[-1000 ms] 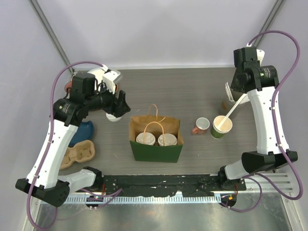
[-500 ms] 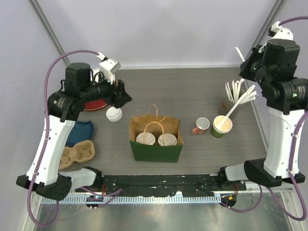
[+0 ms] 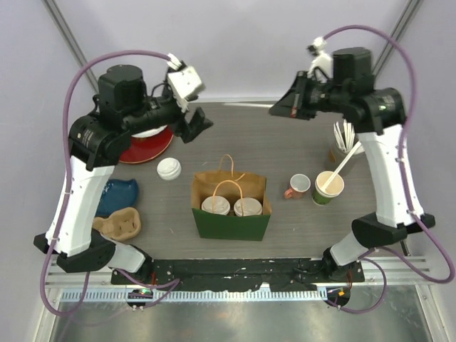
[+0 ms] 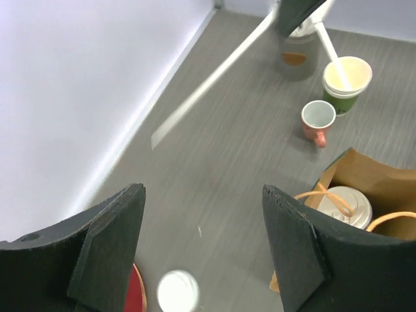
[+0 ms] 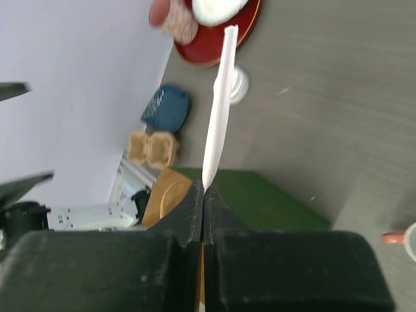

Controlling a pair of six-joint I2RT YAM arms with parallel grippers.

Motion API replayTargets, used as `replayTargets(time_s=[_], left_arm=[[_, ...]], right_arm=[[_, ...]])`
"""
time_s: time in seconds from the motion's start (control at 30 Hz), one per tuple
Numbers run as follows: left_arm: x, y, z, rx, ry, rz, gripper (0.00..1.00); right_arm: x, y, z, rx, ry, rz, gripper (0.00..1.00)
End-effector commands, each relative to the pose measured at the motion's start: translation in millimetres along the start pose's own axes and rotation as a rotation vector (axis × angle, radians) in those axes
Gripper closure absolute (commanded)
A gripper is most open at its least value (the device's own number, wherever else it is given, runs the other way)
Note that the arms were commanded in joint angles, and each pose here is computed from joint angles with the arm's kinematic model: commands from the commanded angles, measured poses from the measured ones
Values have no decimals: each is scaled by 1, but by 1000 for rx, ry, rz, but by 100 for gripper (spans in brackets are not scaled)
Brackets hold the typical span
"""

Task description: Pack the takeout coffee

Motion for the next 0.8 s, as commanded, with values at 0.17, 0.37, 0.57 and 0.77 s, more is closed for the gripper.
replayTargets(time_s=[0.17, 0.37, 0.57, 0.77], left_arm=[[-14, 9, -41, -321, -177, 35, 27], [-30, -10, -47, -256, -219, 105, 30], [-45, -29, -41, -256, -209, 199, 35], [-45, -36, -42, -261, -233, 238, 56]], right_arm=[[-28, -52, 73, -4, 219, 207, 99], [-26, -69, 80, 24, 252, 273, 99], [-19, -80, 88, 46, 298, 320, 99], [-17, -78, 95, 50, 326, 301, 99]])
Point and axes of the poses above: each gripper's point midway between its finger pads, its own x axis back along the fingers, its own z axis along the line the jaws close on, y = z × x, the point moved 2 cm from there along x, back along the fingers, and after that the axes turned 12 degrees about -x, right-handed, at the moved point
